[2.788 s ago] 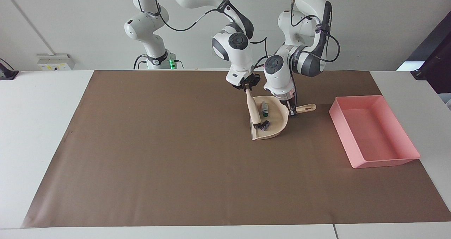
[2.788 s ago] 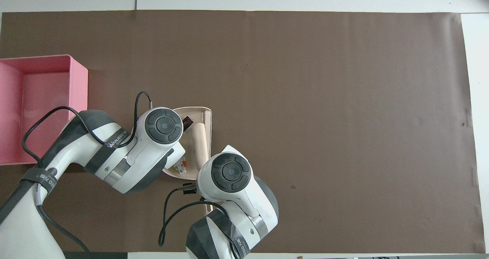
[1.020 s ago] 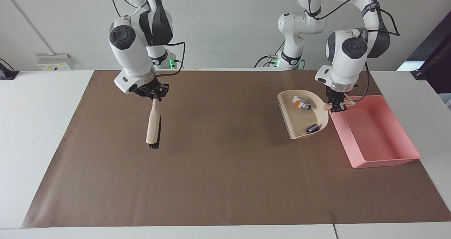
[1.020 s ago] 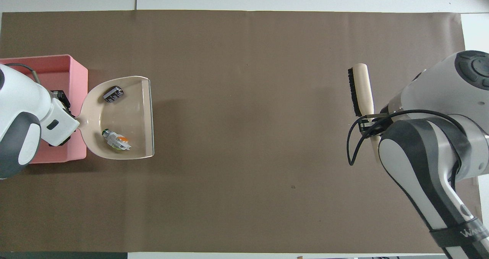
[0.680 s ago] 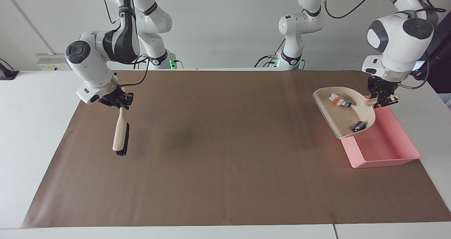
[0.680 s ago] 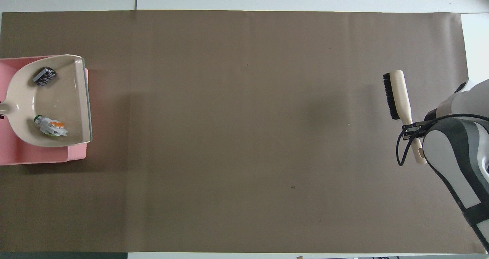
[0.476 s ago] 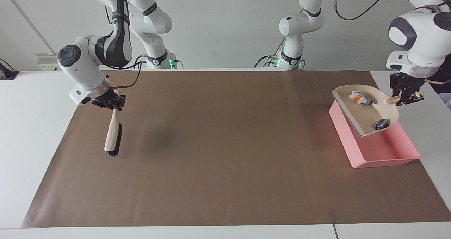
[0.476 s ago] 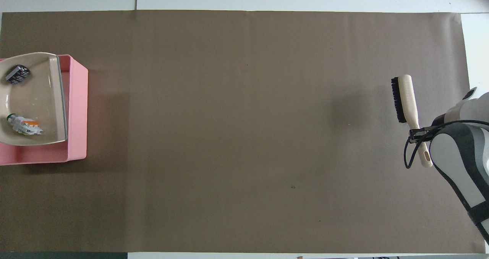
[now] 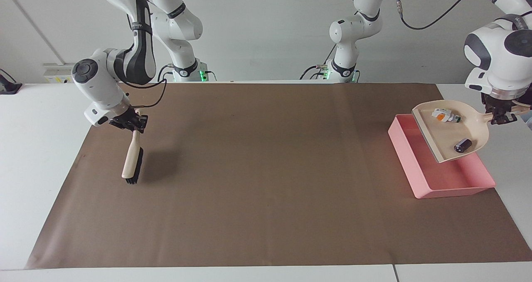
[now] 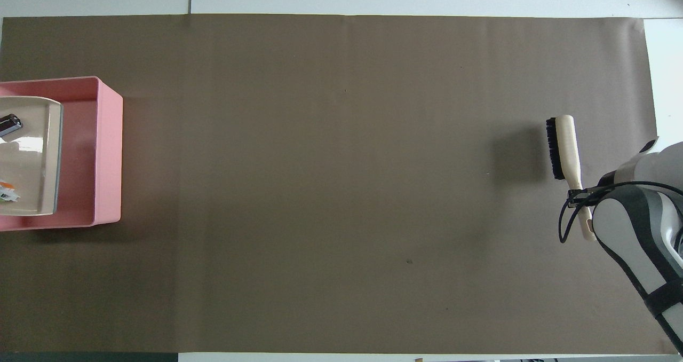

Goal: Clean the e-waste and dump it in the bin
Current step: 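Tip the dustpan into the pink bin with the left gripper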

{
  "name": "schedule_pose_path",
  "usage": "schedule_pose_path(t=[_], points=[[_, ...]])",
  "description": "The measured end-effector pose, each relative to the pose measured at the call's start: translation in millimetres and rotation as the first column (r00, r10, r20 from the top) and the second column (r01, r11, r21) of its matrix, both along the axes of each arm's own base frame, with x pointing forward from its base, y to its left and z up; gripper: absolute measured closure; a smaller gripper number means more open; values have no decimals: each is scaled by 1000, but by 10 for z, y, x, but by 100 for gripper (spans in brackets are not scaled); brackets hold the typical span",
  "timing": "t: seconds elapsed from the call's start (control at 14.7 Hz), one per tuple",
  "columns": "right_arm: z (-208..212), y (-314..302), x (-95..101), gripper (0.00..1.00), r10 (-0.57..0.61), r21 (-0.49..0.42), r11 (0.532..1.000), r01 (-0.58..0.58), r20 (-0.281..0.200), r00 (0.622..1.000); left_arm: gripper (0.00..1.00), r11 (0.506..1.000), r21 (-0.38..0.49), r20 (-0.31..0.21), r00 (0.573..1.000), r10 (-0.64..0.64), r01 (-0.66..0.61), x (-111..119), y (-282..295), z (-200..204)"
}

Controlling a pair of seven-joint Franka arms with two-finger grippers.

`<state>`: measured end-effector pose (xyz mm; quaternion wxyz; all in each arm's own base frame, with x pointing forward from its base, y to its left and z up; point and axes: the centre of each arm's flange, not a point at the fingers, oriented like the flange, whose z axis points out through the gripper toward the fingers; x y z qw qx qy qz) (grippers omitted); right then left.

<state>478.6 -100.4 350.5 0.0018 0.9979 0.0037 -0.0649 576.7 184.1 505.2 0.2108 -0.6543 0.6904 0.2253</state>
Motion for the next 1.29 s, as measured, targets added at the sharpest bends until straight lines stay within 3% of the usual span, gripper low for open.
schedule_pose_path(t=[0.2, 0.68, 1.09, 1.29], points=[[-68, 8, -39, 74, 1, -1, 1000, -1, 11, 1000, 68, 992, 126, 0, 1000, 6, -6, 33, -106, -163], [-117, -14, -83, 74, -2, 0, 1000, 2, 6, 1000, 68, 945, 327, 32, 999, 22, -31, 3, -142, -313], [-150, -116, -137, 74, 35, 6, 999, -35, 18, 999, 68, 836, 546, 18, 998, 62, -62, -16, -598, -180], [-151, -108, -143, 74, 37, 5, 999, -37, 18, 999, 68, 809, 583, 32, 997, 63, -70, -50, -724, -11]])
